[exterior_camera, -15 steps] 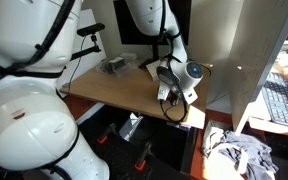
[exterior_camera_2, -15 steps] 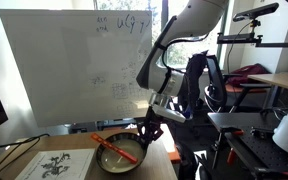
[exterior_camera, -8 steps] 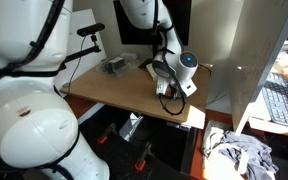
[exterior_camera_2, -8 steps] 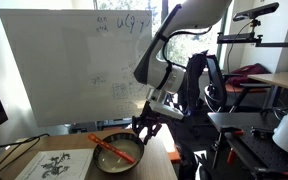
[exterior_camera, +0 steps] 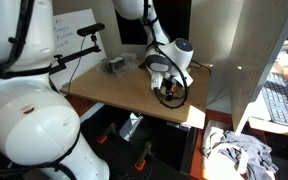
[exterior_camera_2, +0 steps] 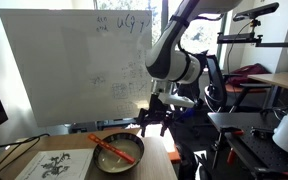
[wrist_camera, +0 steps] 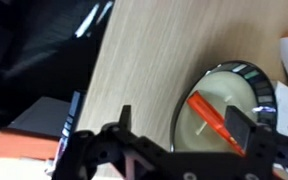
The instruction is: Move the bowl to the right
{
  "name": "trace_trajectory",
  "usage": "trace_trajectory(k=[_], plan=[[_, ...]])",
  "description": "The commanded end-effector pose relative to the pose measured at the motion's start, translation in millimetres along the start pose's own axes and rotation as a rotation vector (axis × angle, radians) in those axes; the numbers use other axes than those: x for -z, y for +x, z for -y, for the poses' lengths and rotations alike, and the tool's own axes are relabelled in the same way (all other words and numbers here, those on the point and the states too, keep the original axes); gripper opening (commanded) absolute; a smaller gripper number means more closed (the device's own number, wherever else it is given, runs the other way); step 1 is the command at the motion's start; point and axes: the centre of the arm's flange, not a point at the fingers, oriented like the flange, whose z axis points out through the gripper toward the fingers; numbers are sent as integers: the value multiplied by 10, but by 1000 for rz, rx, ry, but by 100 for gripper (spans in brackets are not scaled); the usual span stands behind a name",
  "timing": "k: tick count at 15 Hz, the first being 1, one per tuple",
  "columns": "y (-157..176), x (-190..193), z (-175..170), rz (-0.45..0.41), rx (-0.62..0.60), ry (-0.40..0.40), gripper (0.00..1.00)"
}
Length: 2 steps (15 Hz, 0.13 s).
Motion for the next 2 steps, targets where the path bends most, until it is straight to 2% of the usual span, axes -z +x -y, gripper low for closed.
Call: trace_trajectory(k=[1, 2], plan=[[-246, 435, 199, -16, -9, -92, 100], [-295, 487, 242, -55, -5, -107, 100]])
